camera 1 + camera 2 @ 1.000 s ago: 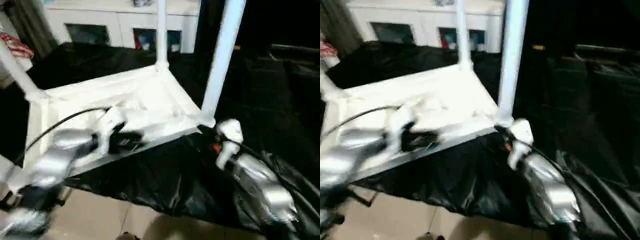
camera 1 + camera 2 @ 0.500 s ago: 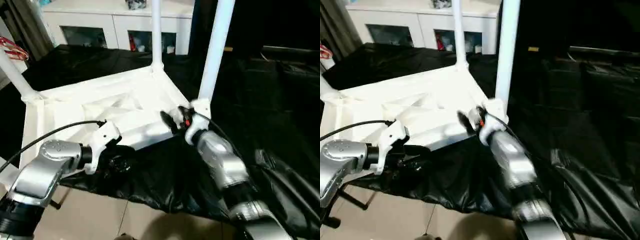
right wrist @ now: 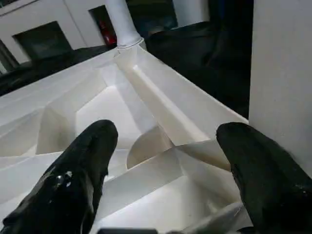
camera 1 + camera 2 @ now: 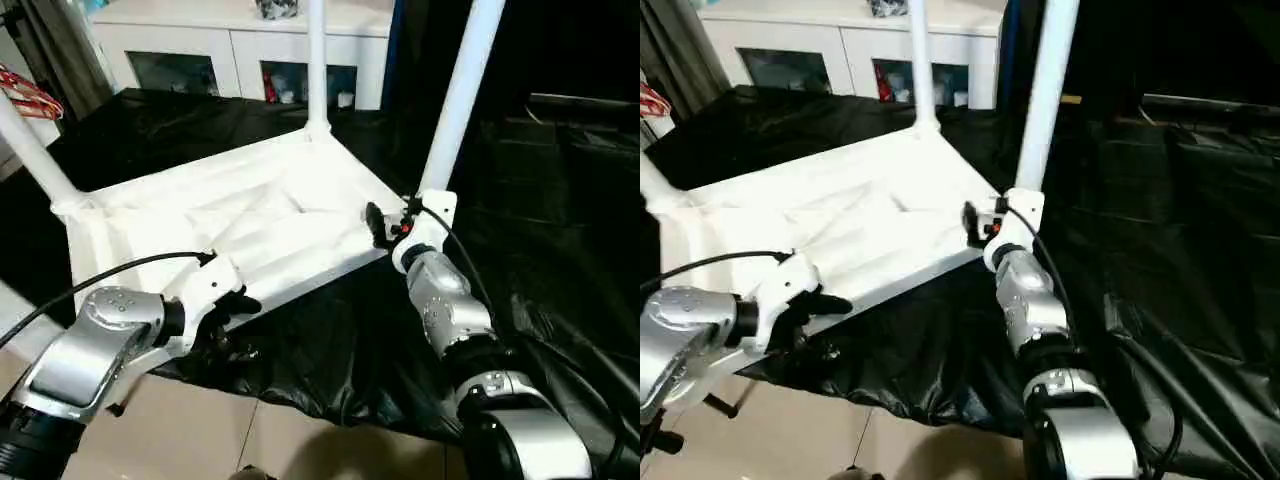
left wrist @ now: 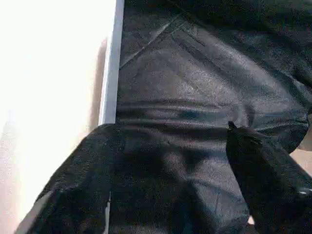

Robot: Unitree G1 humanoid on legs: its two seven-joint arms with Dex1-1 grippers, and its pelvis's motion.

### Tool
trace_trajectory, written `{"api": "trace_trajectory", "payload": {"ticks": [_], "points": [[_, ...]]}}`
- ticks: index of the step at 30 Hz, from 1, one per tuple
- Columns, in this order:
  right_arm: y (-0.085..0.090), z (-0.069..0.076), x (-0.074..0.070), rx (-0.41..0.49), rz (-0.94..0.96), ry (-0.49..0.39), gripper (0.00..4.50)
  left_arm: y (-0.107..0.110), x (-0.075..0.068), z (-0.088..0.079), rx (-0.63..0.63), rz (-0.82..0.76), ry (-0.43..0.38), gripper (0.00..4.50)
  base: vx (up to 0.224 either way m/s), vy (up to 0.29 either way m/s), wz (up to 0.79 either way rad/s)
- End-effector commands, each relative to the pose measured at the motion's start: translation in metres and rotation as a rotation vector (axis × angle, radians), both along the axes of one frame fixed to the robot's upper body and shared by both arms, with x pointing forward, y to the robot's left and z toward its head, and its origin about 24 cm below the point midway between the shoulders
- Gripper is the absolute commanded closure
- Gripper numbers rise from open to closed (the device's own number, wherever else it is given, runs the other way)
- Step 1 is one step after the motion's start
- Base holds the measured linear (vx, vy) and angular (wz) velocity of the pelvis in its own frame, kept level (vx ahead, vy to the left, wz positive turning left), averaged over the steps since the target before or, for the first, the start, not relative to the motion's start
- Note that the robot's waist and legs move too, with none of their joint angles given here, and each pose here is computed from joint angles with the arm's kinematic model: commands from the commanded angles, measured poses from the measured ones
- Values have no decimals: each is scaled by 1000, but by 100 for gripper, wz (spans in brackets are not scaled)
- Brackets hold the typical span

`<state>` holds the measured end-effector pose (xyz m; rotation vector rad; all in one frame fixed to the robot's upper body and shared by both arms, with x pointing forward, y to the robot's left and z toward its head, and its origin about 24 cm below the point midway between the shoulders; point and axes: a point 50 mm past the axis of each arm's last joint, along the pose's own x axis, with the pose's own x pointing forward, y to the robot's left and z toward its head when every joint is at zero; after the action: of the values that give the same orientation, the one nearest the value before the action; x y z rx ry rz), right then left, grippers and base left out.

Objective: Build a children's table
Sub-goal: Rotate leg to tighten

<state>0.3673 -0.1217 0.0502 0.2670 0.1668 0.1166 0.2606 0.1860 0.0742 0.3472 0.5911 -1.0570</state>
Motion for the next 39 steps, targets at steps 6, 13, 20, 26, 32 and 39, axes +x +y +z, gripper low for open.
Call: {"api": "trace_trajectory", "payload": {"ticks": [6,13,20,26,32,39], "points": [[-54,5,5,-11,-201,-15,66,16,5,2,67,82,-64,10,0,0,0],[-82,5,0,-43,-260,-28,66,20,12,1,82,154,-145,10,0,0,0],[-89,3,-7,-68,-259,-57,66,19,10,3,-4,202,-229,10,0,0,0],[-73,17,-17,35,-34,-192,66,8,-3,-2,-159,261,-280,10,0,0,0],[-57,16,-43,-39,212,-208,12,0,-17,-11,-270,411,-338,0,0,0,0],[-53,7,-78,-77,389,-133,5,-1,-43,-24,-342,518,-345,0,0,0,0]]}}
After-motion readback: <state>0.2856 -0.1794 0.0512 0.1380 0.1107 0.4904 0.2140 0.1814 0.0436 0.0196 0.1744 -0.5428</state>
